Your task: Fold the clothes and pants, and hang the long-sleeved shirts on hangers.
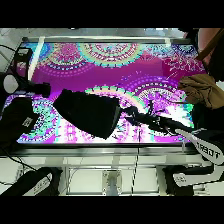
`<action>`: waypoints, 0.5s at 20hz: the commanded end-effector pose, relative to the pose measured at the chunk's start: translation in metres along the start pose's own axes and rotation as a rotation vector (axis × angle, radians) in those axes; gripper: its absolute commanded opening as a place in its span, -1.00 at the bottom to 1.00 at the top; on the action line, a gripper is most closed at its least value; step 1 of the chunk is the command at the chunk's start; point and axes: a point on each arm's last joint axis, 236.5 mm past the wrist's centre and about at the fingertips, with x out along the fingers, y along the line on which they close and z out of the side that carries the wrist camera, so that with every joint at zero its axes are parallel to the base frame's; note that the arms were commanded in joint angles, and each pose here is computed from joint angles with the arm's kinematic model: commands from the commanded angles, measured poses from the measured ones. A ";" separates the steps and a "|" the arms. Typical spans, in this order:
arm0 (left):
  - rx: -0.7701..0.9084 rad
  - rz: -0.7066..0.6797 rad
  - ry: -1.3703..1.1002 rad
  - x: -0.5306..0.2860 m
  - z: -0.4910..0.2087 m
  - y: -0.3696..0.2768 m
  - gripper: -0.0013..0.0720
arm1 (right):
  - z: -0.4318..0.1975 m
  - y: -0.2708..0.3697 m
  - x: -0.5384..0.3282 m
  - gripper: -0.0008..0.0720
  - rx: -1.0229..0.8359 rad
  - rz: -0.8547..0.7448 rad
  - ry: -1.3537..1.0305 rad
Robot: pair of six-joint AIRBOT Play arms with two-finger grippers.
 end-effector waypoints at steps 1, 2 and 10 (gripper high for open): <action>-0.006 -0.012 0.000 0.000 0.000 -0.002 0.93 | -0.008 -0.005 0.015 0.94 -0.029 -0.093 0.032; -0.005 -0.012 0.000 0.000 0.000 -0.002 0.93 | -0.014 -0.007 0.018 0.94 -0.024 -0.110 0.054; -0.005 -0.012 0.000 0.000 0.000 -0.003 0.93 | -0.049 -0.009 0.035 0.91 -0.046 -0.136 0.127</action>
